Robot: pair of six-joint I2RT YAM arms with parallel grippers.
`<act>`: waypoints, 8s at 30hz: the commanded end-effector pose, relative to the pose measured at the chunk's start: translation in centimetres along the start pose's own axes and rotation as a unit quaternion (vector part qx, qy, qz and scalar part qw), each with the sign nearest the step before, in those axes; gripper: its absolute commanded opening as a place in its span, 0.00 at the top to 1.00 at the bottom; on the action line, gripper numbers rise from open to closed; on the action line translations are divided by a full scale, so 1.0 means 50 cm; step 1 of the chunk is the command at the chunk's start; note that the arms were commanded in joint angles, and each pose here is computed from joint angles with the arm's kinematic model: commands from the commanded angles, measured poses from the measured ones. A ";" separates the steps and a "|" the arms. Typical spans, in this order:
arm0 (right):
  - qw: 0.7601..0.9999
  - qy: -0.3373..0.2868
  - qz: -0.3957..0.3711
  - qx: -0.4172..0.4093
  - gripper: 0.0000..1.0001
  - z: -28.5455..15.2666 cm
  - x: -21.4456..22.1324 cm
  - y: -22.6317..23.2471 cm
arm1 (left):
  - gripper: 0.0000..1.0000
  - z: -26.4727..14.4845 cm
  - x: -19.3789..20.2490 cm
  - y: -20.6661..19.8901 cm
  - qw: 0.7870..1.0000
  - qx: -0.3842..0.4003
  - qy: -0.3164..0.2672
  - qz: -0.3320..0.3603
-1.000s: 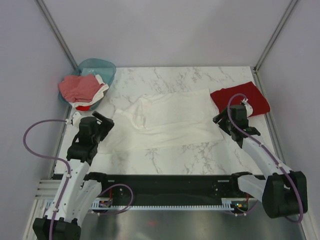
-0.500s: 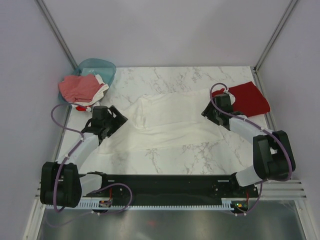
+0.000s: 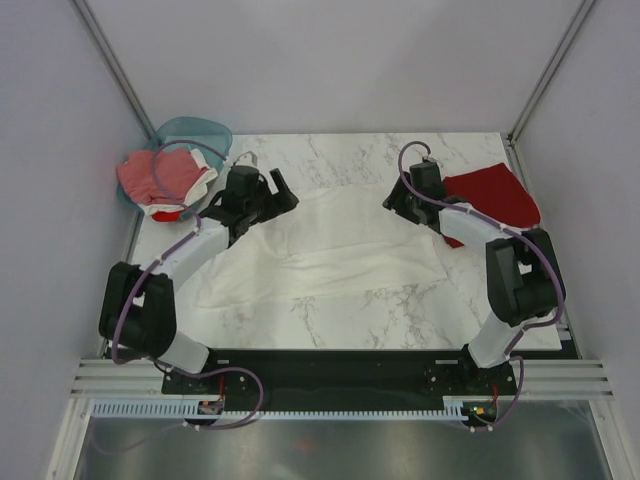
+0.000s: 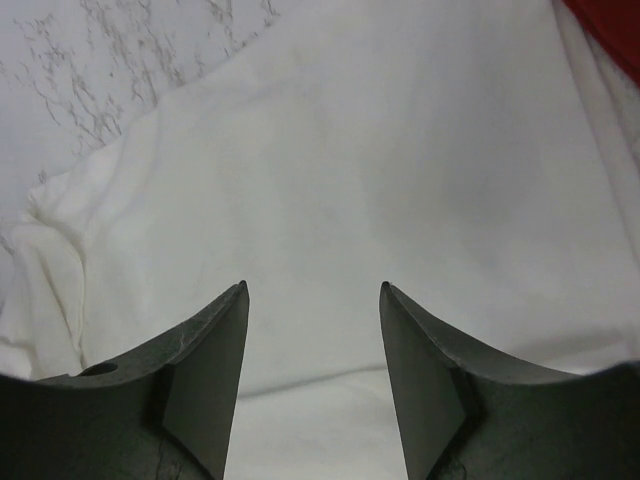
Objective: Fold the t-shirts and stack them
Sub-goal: Fold the tshirt
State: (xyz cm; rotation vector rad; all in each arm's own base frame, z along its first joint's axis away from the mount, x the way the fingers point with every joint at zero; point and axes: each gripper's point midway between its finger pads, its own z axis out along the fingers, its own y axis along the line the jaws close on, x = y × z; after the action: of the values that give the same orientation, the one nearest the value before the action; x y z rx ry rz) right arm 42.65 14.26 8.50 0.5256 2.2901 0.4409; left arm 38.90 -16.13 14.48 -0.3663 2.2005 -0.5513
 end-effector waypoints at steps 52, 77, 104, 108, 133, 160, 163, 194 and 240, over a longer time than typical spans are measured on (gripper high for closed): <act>0.994 -0.072 0.004 0.077 0.36 0.116 -0.151 -0.049 | 0.98 0.246 -0.083 -0.021 0.930 -0.237 0.027 0.281; 0.972 -0.096 -0.042 0.210 0.41 0.261 -0.251 -0.118 | 0.98 0.296 -0.159 0.012 0.880 -0.302 -0.008 0.367; 0.980 -0.094 0.016 0.173 1.00 0.237 -0.271 -0.126 | 0.98 0.237 -0.315 0.030 0.892 -0.300 -0.074 0.328; 0.982 -0.097 0.026 0.160 1.00 0.232 -0.276 -0.123 | 0.98 0.245 -0.339 0.029 0.888 -0.298 -0.090 0.339; 0.977 -0.040 -0.066 -0.201 0.51 0.163 -0.142 0.222 | 0.98 0.302 -0.279 0.037 0.914 -0.255 -0.058 0.309; 0.893 0.061 -0.193 -0.402 0.37 0.201 0.202 0.495 | 0.98 0.290 -0.270 0.043 0.920 -0.253 -0.054 0.294; 0.893 0.066 -0.188 -0.405 0.38 0.213 0.208 0.502 | 0.98 0.284 -0.275 0.039 0.921 -0.251 -0.058 0.293; 0.872 0.087 -0.103 -0.470 0.96 0.199 0.228 0.591 | 0.64 0.253 -0.285 0.018 0.936 -0.227 -0.068 0.260; 0.859 0.027 0.043 -0.509 0.98 0.157 0.111 0.745 | 0.45 0.168 -0.124 0.130 0.965 -0.200 0.023 0.170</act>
State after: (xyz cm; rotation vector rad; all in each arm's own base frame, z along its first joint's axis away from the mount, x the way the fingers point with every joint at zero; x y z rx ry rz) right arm 53.44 49.76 14.42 0.0627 1.8120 1.5360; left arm 46.96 -10.17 9.78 -0.1162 2.3857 0.0995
